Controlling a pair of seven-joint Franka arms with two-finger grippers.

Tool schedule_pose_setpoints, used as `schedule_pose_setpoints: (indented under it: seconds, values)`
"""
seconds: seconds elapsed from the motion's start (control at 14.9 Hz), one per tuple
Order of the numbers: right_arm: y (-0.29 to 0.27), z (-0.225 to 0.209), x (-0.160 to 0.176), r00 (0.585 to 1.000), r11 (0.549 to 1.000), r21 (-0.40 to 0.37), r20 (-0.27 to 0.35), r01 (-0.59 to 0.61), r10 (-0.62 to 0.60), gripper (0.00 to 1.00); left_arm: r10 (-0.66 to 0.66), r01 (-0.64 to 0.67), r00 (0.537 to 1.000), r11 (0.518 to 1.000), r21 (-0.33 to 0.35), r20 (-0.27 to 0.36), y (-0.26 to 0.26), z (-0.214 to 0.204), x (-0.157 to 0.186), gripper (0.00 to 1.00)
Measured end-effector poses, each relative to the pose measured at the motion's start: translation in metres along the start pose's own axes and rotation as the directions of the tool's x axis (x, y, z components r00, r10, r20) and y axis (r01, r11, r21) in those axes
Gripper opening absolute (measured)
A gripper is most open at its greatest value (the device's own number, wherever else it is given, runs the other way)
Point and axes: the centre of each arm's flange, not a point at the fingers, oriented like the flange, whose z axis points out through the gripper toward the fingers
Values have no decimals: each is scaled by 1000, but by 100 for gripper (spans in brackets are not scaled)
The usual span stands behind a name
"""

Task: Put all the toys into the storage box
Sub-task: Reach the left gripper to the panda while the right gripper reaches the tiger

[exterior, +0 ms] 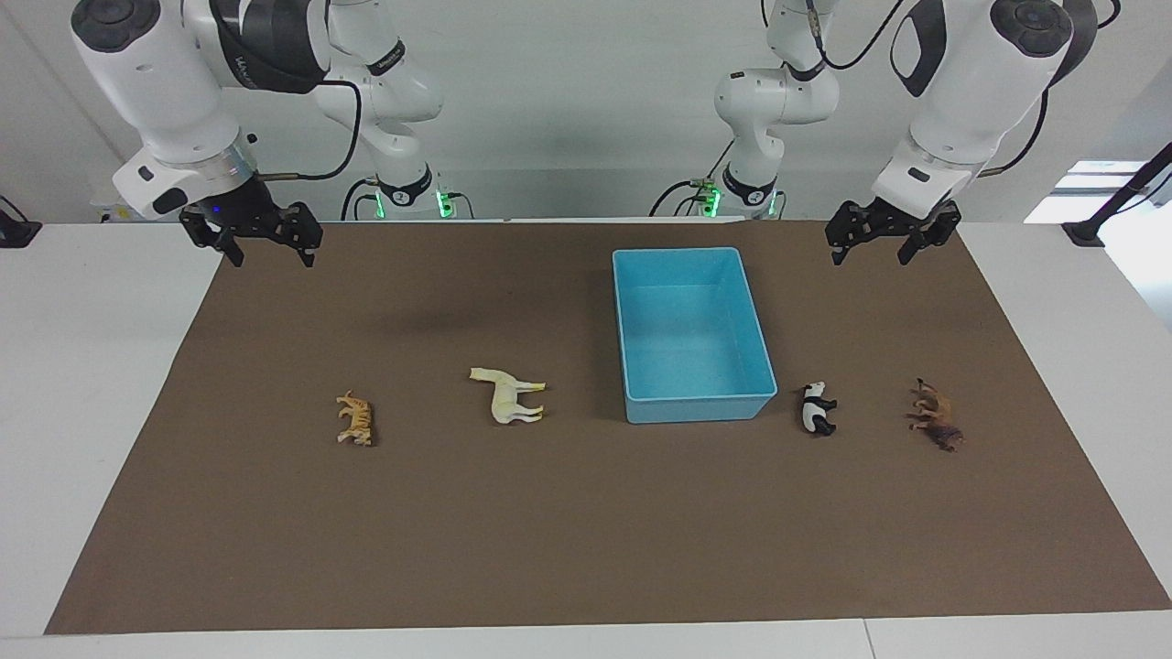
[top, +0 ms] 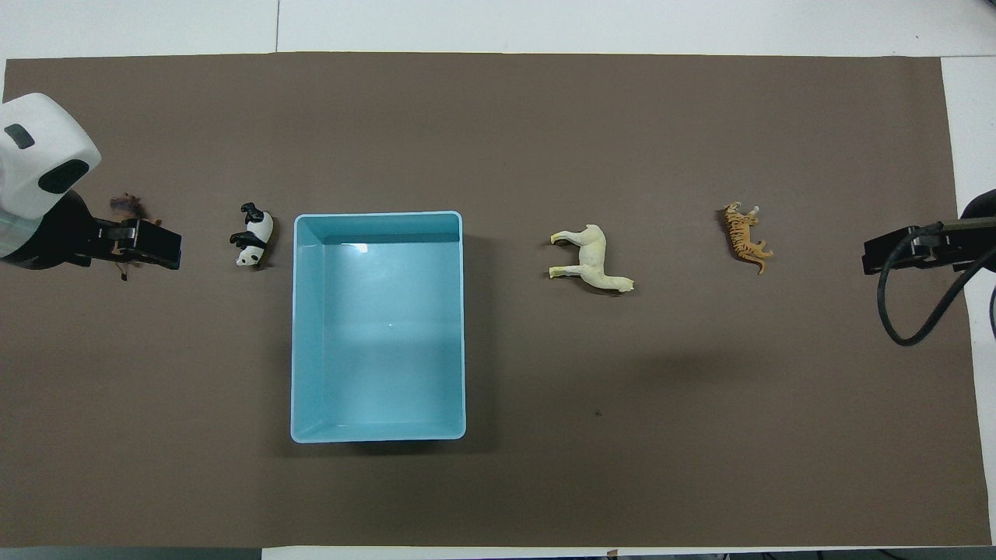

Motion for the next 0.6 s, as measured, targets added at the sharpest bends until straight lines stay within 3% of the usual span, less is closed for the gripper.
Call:
schedule_pose_setpoints:
  seconds: [0.13, 0.34, 0.6]
  values:
    - [0, 0, 0, 1000, 1000, 0, 0, 0, 0, 100, -2, 2, 1000, 1000, -2, -1, 0, 0, 0, 100]
    - [0, 0, 0, 1000, 1000, 0, 0, 1, -1, 100, -49, 47, 997, 998, -37, -63, -3, 0, 9, 100]
    - [-1, 0, 0, 1000, 1000, 0, -3, 2, -2, 100, -137, 132, 985, 990, -54, -104, -20, 46, 29, 100]
